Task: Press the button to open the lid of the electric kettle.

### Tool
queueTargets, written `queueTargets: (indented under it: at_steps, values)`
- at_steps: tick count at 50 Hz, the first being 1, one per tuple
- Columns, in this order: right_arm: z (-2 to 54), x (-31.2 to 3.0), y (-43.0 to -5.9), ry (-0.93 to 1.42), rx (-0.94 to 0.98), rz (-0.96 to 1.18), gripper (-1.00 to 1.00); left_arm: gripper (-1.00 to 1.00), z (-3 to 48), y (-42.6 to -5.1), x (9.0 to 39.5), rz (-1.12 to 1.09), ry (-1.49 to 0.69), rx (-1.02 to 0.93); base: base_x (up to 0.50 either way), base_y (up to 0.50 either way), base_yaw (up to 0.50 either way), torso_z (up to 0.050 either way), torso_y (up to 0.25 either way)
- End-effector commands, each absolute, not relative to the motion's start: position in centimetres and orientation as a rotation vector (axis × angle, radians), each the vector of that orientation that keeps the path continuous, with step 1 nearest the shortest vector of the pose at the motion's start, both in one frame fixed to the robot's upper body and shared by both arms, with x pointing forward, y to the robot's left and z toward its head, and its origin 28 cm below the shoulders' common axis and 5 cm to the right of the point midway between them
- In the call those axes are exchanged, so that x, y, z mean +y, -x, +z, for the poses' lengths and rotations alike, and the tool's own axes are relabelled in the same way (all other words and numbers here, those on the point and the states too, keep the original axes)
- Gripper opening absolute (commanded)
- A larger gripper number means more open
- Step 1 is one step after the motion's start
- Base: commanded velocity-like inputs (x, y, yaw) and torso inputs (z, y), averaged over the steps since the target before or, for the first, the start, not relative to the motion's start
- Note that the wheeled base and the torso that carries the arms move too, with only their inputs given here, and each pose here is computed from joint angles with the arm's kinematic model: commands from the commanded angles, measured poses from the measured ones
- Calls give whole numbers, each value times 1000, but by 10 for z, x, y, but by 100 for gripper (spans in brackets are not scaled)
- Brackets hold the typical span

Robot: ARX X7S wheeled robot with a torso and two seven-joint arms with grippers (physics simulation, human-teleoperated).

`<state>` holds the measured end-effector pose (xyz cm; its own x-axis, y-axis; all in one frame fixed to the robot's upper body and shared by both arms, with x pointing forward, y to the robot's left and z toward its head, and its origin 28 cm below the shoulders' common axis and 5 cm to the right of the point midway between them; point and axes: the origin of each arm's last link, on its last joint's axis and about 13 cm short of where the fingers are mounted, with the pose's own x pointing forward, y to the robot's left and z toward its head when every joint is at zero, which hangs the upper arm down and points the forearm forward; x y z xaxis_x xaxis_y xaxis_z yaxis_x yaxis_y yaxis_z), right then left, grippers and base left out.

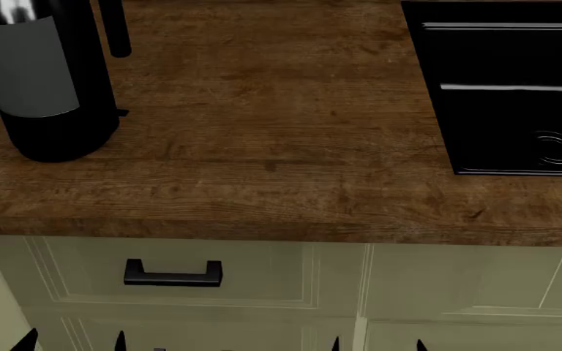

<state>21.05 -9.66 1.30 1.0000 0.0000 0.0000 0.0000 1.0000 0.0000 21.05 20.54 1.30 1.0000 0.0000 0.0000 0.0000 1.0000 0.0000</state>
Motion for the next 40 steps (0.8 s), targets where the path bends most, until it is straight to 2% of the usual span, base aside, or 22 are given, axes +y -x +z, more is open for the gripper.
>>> queueTargets:
  at_steps: [1, 14, 17, 27, 28, 29, 30, 34, 40]
  values:
    - [12, -96, -211, 0, 0, 0, 100, 100, 13, -210, 206, -4, 0, 0, 0, 0, 0, 0, 0]
    - [18, -97, -211, 9, -38, -63, 100, 100, 16, -214, 208, 35, 30, -11, 0, 0, 0, 0, 0]
    - [27, -98, -209, 14, -69, -63, 100, 100, 22, -214, 210, 14, 67, -39, 0, 0, 0, 42, 0]
    - [140, -113, -216, 34, -343, -119, 100, 100, 128, -238, 229, 149, 36, -410, 0, 0, 0, 50, 0]
    - [194, -138, -216, 2, -503, -151, 100, 100, 183, -242, 250, 239, 54, -559, 0, 0, 0, 50, 0]
    - [215, -136, -204, 10, -549, -149, 100, 100, 185, -240, 251, 239, 62, -560, 0, 0, 0, 50, 0]
    - [214, -139, -202, 5, -496, -171, 100, 100, 189, -239, 252, 232, 99, -574, 0, 0, 0, 50, 0]
    - [222, -141, -193, -12, -530, -153, 100, 100, 198, -238, 263, 297, 104, -605, 0, 0, 0, 50, 0]
    - [223, -142, -191, -17, -537, -154, 100, 100, 199, -237, 264, 314, 124, -624, 0, 0, 0, 50, 0]
